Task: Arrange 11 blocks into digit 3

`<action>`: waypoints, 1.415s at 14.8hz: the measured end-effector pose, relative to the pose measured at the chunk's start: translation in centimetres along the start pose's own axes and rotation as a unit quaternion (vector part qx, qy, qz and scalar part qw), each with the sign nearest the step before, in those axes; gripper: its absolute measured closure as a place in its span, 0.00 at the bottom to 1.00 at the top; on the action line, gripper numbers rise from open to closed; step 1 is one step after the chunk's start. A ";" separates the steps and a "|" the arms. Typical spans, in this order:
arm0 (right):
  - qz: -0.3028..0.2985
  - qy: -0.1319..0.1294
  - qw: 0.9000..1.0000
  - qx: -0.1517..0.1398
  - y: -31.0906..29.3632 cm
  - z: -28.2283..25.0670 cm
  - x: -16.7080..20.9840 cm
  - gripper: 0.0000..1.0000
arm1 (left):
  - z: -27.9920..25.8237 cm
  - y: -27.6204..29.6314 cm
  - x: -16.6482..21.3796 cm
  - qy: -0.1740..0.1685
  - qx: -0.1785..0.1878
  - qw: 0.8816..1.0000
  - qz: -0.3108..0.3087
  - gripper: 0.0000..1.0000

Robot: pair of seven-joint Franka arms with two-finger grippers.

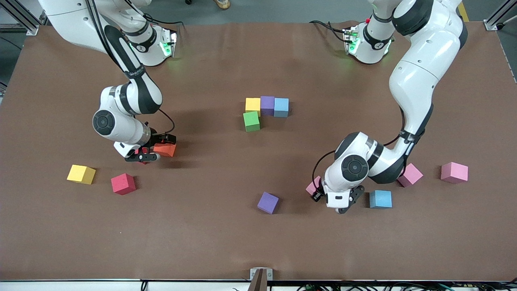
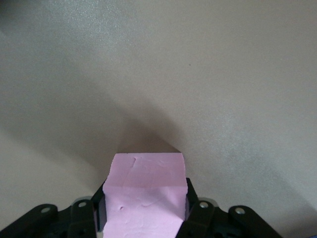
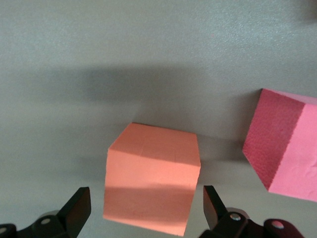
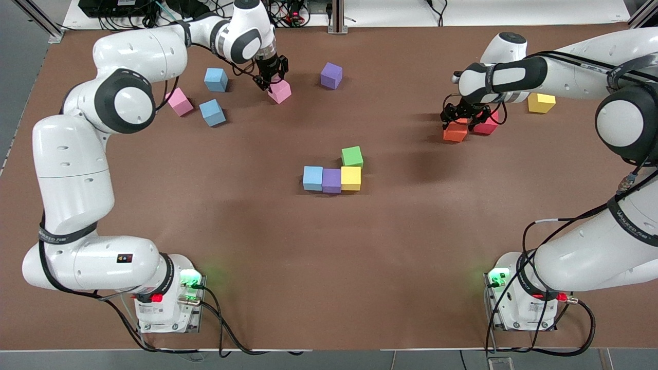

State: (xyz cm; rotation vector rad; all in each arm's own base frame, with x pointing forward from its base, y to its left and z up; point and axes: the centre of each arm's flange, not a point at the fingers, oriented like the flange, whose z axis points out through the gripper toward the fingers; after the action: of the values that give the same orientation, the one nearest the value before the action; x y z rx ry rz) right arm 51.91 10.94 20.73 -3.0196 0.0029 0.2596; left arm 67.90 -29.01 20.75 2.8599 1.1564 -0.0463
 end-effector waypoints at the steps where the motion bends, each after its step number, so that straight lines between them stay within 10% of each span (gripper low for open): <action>1: 0.006 0.003 1.000 0.000 0.1 0.2 0.1 0.00 | 0.0 0.0 0.0 0.000 0.000 1.000 0.000 0.42; 6: 0.029 0.004 1.000 -0.006 0.3 1.4 1.1 0.04 | 0.0 0.0 0.0 0.000 0.000 1.000 0.000 0.42; 10: 0.030 0.011 0.999 -0.024 0.4 1.3 2.1 0.36 | -0.2 0.0 0.5 0.003 -0.003 1.000 -0.003 0.42; 15: -0.005 -0.023 0.999 -0.021 -4.6 -4.3 4.6 0.36 | -0.6 0.1 0.7 0.005 -0.006 1.000 -0.005 0.42; 21: -0.018 0.004 1.000 -0.022 -18.8 -9.5 5.4 0.36 | -2.1 0.4 1.0 0.013 -0.015 1.000 -0.005 0.42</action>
State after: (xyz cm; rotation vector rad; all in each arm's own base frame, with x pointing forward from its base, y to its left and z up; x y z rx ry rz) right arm 59.05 28.63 31.13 -3.0614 -0.0583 0.2488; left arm 68.89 -28.50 22.80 2.8365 1.1658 0.0067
